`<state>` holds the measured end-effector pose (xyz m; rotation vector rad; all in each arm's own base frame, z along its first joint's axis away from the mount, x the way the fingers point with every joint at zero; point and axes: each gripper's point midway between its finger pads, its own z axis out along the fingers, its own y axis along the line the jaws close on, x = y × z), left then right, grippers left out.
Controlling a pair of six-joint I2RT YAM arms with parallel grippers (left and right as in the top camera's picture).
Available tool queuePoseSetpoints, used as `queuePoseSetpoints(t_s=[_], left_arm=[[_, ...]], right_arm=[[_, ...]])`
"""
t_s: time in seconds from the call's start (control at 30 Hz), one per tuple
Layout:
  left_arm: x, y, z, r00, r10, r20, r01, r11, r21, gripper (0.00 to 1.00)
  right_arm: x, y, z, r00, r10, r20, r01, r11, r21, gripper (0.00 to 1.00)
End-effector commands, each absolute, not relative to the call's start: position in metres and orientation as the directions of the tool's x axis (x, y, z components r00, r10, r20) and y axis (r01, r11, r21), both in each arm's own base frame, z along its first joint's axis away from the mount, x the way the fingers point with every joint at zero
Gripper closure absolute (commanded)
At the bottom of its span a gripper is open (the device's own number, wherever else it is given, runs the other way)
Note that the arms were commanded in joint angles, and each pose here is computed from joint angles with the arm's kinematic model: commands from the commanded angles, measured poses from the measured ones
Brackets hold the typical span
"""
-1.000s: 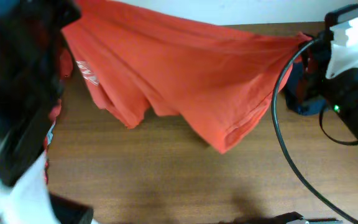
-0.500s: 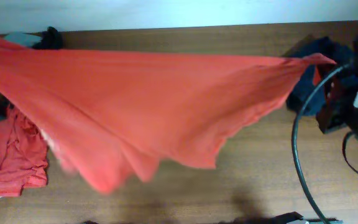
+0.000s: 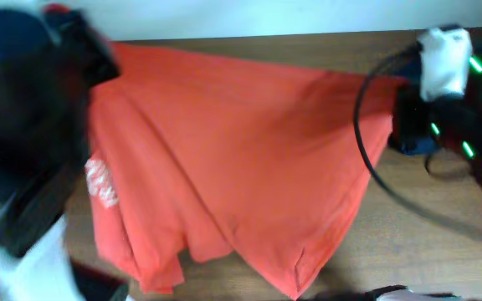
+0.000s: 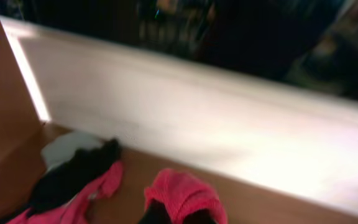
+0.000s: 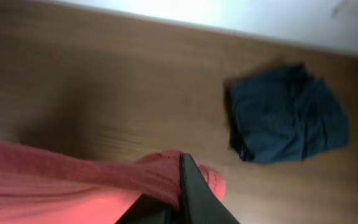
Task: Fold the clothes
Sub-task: 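Stretch the shirt between both grippers and swing it onto the table center, then lay the shirt flat on the table and release both grippers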
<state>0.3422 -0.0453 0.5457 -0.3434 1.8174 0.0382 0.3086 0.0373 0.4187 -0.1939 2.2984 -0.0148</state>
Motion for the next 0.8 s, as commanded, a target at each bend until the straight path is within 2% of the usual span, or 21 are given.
queuePoseSetpoints(t_s=[0.0, 0.13, 0.33, 0.53, 0.77], left_arm=[[0.382, -0.050, 0.509, -0.318, -0.147, -0.937, -0.329, 0.944, -0.036, 0.99], [0.426, -0.067, 0.462, -0.417, -0.103, -0.903, -0.349, 0.936, 0.054, 0.99], [0.483, -0.081, 0.397, -0.508, -0.080, -0.858, -0.364, 0.923, 0.129, 0.99], [0.524, -0.075, 0.327, -0.581, -0.127, -0.804, -0.419, 0.893, 0.162, 0.99], [0.568, -0.073, 0.253, -0.631, -0.127, -0.766, -0.435, 0.875, 0.213, 0.99]], right_arm=[[0.338, 0.021, 0.389, -0.739, -0.095, -0.668, -0.060, 0.995, -0.075, 0.96], [0.374, 0.011, 0.346, -0.816, -0.065, -0.575, -0.038, 0.997, -0.060, 0.96], [0.430, 0.003, 0.280, -0.880, -0.043, -0.474, -0.033, 0.999, -0.029, 0.96], [0.482, 0.012, 0.218, -0.899, -0.056, -0.433, -0.068, 0.998, 0.013, 0.96], [0.523, 0.012, 0.149, -0.917, -0.055, -0.395, -0.067, 0.998, 0.015, 0.96]])
